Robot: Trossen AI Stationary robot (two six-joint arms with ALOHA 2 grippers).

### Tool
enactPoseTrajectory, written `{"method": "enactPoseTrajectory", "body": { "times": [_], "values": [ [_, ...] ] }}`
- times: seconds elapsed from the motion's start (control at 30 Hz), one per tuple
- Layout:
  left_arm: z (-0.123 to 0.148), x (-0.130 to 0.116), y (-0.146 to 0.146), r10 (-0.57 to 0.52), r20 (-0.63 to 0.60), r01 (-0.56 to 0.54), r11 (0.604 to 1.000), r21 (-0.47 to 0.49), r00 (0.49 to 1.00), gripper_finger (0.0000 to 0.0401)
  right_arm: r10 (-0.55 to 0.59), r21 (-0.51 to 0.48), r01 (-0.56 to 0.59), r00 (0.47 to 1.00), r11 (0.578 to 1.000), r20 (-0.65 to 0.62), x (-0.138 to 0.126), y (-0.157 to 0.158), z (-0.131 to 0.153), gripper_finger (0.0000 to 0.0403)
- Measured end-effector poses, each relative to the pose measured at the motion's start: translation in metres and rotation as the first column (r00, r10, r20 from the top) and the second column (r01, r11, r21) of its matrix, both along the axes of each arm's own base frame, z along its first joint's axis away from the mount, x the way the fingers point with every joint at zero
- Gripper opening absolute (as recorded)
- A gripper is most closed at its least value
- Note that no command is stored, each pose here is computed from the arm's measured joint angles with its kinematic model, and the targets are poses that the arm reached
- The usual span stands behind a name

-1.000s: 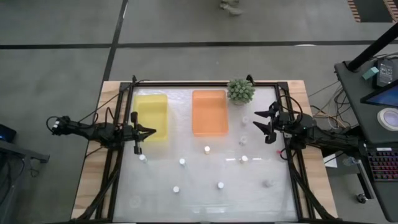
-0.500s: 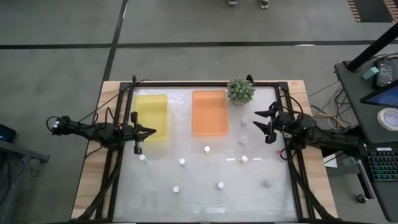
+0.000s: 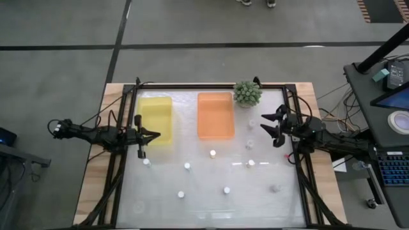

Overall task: Pick and place medicine bottles into bin by pill shape (circle, oval)
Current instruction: Put the left blue capsule bottle into the yellow bin

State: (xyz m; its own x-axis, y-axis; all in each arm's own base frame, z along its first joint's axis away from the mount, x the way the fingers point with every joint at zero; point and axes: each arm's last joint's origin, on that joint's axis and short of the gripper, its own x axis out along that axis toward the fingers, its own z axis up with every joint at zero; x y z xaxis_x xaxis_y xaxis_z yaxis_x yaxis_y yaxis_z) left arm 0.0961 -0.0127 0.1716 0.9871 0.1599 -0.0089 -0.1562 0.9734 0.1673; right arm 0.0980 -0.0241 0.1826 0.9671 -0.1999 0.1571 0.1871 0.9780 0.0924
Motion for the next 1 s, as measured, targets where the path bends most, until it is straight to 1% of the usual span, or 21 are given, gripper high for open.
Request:
{"method": "enactPoseTrajectory", "body": {
  "times": [0.1, 0.17, 0.23, 0.3, 0.37, 0.47, 0.57, 0.63, 0.67, 0.7, 0.73, 0.77, 0.8, 0.83, 0.87, 0.9, 1.0],
  "values": [
    [0.000, 0.000, 0.000, 0.000, 0.000, 0.000, 1.000, 0.000, 1.000, 0.0000, 0.000, -0.002, 0.001, 0.998, 1.000, 0.057, -0.001, 0.000, 0.005, 0.0215],
    [0.000, 0.000, 0.000, 0.000, 0.000, 0.000, 1.000, 0.000, 1.000, 0.0000, -0.025, -0.022, 0.027, 0.996, 0.999, 0.090, -0.002, 0.000, 0.009, 0.0215],
    [0.000, 0.000, 0.000, 0.000, 0.000, 0.000, 1.000, 0.000, 1.000, 0.0000, -0.043, 0.004, 0.043, 0.991, 0.999, 0.123, -0.003, -0.001, 0.011, 0.0215],
    [0.000, 0.000, 0.000, 0.000, 0.000, 0.000, 1.000, 0.000, 1.000, 0.0000, -0.038, 0.051, 0.030, 0.988, 0.998, 0.149, -0.003, -0.001, 0.013, 0.0215],
    [0.000, 0.000, 0.000, 0.001, -0.001, -0.001, 1.000, 0.006, 1.000, 0.0000, -0.034, 0.076, 0.021, 0.985, 0.997, 0.171, -0.003, -0.001, 0.014, 0.0215],
    [-0.001, 0.000, 0.001, 0.038, -0.023, -0.036, 0.995, 0.090, 0.999, 0.0000, -0.031, 0.082, 0.015, 0.980, 0.997, 0.197, -0.003, -0.001, 0.017, 0.0215],
    [-0.001, 0.000, 0.001, 0.044, -0.032, -0.039, 0.989, 0.142, 0.999, 0.0000, -0.032, 0.066, 0.019, 0.979, 0.998, 0.200, -0.003, -0.001, 0.021, 0.0215],
    [0.000, 0.000, 0.003, 0.097, -0.026, -0.090, 0.975, 0.203, 0.995, 0.0000, -0.033, 0.045, 0.023, 0.975, 0.999, 0.218, -0.003, -0.001, 0.025, 0.0215],
    [0.002, 0.000, 0.003, 0.115, -0.014, -0.109, 0.970, 0.218, 0.993, 0.0000, -0.034, 0.034, 0.027, 0.974, 0.999, 0.223, -0.003, -0.001, 0.027, 0.0215],
    [0.004, 0.000, 0.003, 0.111, 0.013, -0.112, 0.976, 0.186, 0.994, 0.0000, -0.036, 0.021, 0.032, 0.974, 0.999, 0.222, -0.003, -0.001, 0.028, 0.0215],
    [0.006, 0.000, 0.002, 0.083, 0.044, -0.087, 0.991, 0.097, 0.996, 0.0000, -0.038, 0.014, 0.036, 0.976, 0.999, 0.216, -0.003, -0.001, 0.027, 0.0215],
    [0.007, 0.001, 0.001, 0.039, 0.080, -0.037, 0.999, -0.036, 0.996, 0.0000, -0.040, 0.002, 0.041, 0.977, 0.999, 0.208, -0.003, -0.001, 0.027, 0.0215],
    [0.008, 0.001, -0.001, -0.009, 0.118, 0.032, 0.982, -0.188, 0.993, 0.0000, -0.042, -0.005, 0.044, 0.978, 0.999, 0.203, -0.002, -0.001, 0.027, 0.0215],
    [0.011, 0.001, -0.002, -0.041, 0.163, 0.091, 0.945, -0.315, 0.986, 0.0000, -0.044, -0.017, 0.048, 0.979, 0.999, 0.199, -0.002, -0.001, 0.026, 0.0215],
    [0.014, 0.001, -0.002, -0.043, 0.205, 0.118, 0.921, -0.370, 0.978, 0.0000, -0.046, -0.024, 0.051, 0.979, 0.998, 0.197, -0.002, -0.001, 0.027, 0.0215],
    [0.018, 0.000, -0.002, -0.037, 0.246, 0.135, 0.909, -0.394, 0.969, 0.0000, -0.046, -0.030, 0.053, 0.980, 0.998, 0.195, -0.002, -0.001, 0.027, 0.0215],
    [0.028, -0.002, -0.002, -0.040, 0.354, 0.200, 0.882, -0.427, 0.934, 0.0000, -0.052, -0.059, 0.064, 0.981, 0.996, 0.186, -0.002, -0.001, 0.026, 0.0215]
  ]
}}
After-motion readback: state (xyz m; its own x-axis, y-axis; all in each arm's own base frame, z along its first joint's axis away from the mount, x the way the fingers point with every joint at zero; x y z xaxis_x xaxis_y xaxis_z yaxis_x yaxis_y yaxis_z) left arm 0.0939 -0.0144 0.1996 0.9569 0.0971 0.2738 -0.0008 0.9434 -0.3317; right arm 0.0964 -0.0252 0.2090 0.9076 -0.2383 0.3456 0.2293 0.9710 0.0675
